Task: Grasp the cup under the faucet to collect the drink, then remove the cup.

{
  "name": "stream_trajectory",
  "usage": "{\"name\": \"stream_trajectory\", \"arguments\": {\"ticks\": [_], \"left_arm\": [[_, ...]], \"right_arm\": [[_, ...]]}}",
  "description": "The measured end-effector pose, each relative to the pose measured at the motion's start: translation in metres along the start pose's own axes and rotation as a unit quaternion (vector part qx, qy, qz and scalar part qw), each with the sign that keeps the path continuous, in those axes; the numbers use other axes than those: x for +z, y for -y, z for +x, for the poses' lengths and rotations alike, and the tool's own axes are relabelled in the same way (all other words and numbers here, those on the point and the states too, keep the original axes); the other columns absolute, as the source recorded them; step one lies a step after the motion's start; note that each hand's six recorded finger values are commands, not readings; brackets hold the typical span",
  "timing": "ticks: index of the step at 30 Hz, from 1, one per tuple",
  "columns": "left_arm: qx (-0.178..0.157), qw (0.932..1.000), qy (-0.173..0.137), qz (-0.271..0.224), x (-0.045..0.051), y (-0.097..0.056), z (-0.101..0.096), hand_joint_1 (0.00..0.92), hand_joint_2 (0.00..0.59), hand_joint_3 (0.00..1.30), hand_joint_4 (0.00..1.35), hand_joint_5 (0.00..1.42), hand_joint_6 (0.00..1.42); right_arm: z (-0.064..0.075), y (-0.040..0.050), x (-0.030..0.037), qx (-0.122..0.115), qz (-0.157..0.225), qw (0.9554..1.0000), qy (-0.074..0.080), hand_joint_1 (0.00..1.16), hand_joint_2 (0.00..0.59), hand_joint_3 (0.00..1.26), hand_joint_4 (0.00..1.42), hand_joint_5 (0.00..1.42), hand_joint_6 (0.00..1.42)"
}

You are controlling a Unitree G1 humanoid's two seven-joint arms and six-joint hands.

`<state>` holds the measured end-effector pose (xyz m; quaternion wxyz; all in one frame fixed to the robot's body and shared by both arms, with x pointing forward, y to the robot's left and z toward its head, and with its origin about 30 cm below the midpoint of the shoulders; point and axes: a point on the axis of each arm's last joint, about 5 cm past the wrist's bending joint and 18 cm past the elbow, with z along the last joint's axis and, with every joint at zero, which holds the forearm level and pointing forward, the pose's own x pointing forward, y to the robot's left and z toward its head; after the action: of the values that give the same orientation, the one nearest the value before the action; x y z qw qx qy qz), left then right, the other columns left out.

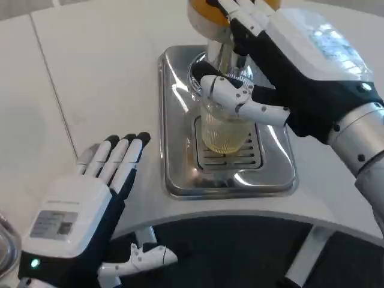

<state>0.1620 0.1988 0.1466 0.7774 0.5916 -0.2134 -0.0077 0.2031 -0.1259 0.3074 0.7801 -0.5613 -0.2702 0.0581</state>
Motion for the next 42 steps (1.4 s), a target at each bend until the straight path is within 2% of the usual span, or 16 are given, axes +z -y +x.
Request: {"name": "stream_trajectory", "arguments": {"ticks": [6, 12, 17, 27, 42], "left_arm": [[0.022, 0.9997, -0.007, -0.009, -0.0008, 0.003, 0.021, 0.0, 0.0, 0.0, 0.0, 0.0, 0.04], [0.028, 0.9994, -0.011, -0.016, 0.0002, 0.009, 0.037, 0.0, 0.0, 0.0, 0.0, 0.0, 0.04], [0.034, 0.9991, -0.012, -0.022, 0.002, 0.012, 0.047, 0.0, 0.0, 0.0, 0.0, 0.0, 0.04], [0.04, 0.9985, -0.001, -0.038, 0.0121, 0.02, 0.069, 0.0, 0.002, 0.0, 0.0, 0.0, 0.04], [0.036, 0.9986, 0.006, -0.039, 0.0159, 0.026, 0.083, 0.0, 0.002, 0.0, 0.0, 0.0, 0.04]], "right_arm": [[0.003, 0.0021, 0.0034, 0.009, -0.032, 0.9994, 0.0, 0.03, 0.429, 0.05, 0.0, 0.0, 0.05], [0.005, 0.0047, 0.0069, 0.02, -0.055, 0.9983, 0.004, 0.03, 0.431, 0.06, 0.0, 0.0, 0.05], [0.005, 0.0048, 0.0082, 0.021, -0.058, 0.9981, 0.003, 0.04, 0.429, 0.06, 0.0, 0.0, 0.05], [0.005, 0.0048, 0.0098, 0.024, -0.063, 0.9977, 0.004, 0.05, 0.428, 0.07, 0.0, 0.0, 0.05], [0.005, 0.0054, 0.0092, 0.026, -0.06, 0.9979, 0.003, 0.05, 0.43, 0.07, 0.0, 0.0, 0.05]]}}
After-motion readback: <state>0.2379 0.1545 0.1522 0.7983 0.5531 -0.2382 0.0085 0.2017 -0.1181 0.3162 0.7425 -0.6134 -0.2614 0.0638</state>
